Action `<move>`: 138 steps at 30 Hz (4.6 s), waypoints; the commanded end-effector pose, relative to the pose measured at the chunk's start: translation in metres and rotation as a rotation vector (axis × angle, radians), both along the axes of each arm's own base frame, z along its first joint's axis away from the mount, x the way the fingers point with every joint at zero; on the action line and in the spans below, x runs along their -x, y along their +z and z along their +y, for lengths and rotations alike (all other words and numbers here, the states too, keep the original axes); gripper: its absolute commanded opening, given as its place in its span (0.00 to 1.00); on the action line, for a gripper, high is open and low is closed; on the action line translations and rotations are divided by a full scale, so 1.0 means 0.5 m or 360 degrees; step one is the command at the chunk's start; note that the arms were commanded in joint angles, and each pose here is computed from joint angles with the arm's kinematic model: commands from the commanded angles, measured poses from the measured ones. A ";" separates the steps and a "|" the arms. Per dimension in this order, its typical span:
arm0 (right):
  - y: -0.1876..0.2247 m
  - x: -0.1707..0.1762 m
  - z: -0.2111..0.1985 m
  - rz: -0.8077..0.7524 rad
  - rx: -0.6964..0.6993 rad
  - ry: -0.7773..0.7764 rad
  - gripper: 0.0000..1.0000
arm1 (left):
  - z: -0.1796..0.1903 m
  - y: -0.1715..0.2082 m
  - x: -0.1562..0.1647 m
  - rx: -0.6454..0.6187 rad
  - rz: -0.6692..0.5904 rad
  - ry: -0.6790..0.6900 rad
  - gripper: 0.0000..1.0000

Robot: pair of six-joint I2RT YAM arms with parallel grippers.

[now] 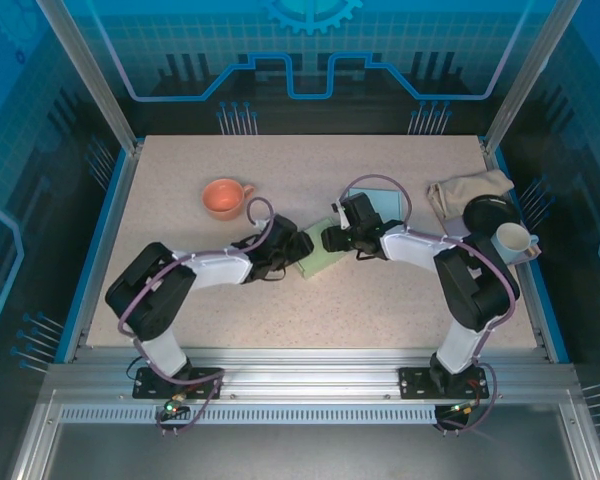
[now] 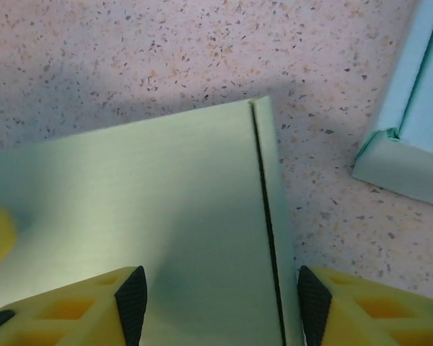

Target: Fold the paper box

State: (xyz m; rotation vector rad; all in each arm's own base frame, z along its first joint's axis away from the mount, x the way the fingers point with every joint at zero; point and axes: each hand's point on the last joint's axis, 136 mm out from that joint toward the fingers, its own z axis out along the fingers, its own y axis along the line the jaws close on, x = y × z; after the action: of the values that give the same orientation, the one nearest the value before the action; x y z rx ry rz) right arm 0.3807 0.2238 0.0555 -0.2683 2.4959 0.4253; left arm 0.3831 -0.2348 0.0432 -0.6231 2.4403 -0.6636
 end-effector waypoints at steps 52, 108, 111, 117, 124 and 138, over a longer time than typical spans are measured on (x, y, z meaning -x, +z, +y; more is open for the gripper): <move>0.193 0.029 -0.337 -0.0898 0.0465 -0.0409 1.00 | 0.476 0.202 0.076 -0.1158 -0.0916 0.0125 0.99; 0.079 -0.030 -0.413 -0.0932 0.0336 -0.0482 1.00 | 0.464 0.093 -0.026 -0.0990 -0.0893 -0.0092 0.99; 0.079 -0.029 -0.414 -0.0929 0.0336 -0.0485 1.00 | 0.464 0.093 -0.027 -0.0990 -0.0894 -0.0091 0.99; 0.078 -0.029 -0.414 -0.0928 0.0337 -0.0484 1.00 | 0.463 0.094 -0.027 -0.0990 -0.0896 -0.0092 0.99; 0.079 -0.030 -0.414 -0.0930 0.0336 -0.0484 1.00 | 0.463 0.094 -0.027 -0.0989 -0.0896 -0.0095 0.99; 0.078 -0.029 -0.413 -0.0929 0.0334 -0.0480 1.00 | 0.463 0.094 -0.028 -0.0986 -0.0895 -0.0095 0.99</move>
State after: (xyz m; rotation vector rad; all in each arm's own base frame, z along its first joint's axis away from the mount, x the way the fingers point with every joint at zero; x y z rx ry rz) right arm 0.3917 0.0190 0.0937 -0.0918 1.9557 -0.0403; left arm 0.3931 -0.0024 0.0882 -0.0852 1.9723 -0.0571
